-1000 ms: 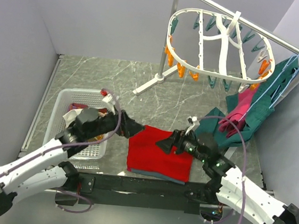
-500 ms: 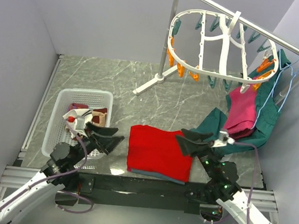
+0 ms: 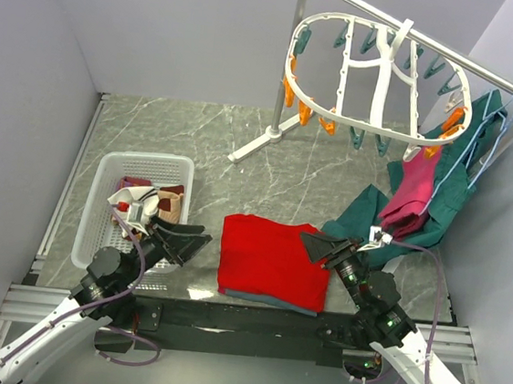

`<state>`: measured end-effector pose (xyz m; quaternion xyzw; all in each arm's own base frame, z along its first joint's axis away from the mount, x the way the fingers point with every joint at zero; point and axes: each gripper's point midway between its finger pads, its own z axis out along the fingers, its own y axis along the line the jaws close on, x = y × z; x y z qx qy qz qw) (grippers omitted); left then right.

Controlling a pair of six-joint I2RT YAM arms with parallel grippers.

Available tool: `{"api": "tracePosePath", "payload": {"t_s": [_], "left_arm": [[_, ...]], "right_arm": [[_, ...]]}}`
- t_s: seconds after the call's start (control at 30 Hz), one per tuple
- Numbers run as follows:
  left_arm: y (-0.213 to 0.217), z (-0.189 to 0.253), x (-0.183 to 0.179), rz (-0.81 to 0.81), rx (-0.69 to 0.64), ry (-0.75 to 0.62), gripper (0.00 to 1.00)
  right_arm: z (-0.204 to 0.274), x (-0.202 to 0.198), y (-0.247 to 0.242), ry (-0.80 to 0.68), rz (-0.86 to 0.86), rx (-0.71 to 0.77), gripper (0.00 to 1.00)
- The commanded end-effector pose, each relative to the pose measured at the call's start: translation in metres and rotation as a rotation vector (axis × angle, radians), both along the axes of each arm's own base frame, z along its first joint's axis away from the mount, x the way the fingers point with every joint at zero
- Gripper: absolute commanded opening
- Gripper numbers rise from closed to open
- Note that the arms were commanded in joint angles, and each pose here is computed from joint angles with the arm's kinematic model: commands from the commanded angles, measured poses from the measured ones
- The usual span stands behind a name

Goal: Remove the socks clipped to the hanger

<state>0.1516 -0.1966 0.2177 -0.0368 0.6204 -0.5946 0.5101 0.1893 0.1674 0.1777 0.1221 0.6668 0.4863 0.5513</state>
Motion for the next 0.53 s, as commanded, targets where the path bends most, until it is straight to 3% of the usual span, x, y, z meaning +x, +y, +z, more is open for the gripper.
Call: {"api": "tracePosePath", "payload": {"t_s": [0.0,0.5], "left_arm": [[-0.008,-0.047,-0.003,-0.051,-0.042,0.013,0.96],[-0.009,-0.062,-0.001,-0.044,-0.010,0.065,0.96]], "right_arm": [[-0.087,0.006,0.002,0.100,-0.019,-0.052,1.00],[-0.081,0.005,0.004,0.083,-0.006,-0.037,1.00]]}}
